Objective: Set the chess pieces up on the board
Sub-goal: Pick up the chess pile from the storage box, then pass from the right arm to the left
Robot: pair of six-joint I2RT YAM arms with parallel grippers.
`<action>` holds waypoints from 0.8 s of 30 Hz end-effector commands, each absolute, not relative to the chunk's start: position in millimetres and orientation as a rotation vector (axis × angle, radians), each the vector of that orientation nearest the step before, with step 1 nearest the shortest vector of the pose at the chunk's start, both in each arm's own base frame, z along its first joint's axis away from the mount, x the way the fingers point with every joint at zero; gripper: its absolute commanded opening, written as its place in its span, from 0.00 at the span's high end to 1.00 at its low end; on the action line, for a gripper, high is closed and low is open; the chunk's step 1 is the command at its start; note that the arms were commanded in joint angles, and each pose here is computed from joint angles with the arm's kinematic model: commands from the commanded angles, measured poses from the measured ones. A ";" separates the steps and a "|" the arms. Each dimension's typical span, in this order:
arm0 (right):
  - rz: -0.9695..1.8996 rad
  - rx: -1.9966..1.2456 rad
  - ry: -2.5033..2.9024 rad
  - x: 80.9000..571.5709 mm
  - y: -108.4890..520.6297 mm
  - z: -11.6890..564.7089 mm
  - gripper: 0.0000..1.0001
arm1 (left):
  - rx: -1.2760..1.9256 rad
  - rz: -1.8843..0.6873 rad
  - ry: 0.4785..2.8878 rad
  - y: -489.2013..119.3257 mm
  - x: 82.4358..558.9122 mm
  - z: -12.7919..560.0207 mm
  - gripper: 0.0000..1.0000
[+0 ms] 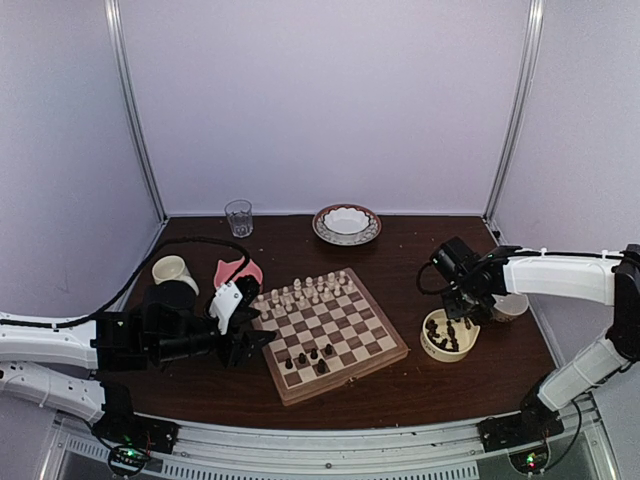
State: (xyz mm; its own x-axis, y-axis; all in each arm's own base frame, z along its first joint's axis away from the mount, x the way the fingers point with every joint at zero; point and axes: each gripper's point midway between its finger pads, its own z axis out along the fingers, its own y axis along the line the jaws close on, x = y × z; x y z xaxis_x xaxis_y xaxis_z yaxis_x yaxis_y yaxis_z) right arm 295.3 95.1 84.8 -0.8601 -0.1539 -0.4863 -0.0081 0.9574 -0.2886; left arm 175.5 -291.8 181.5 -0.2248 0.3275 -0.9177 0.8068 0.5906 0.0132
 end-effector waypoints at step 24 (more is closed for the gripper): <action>-0.212 -0.171 2.564 306.4 112.5 93.0 0.94 | 0.883 -0.645 1.743 -298.8 177.8 210.0 0.42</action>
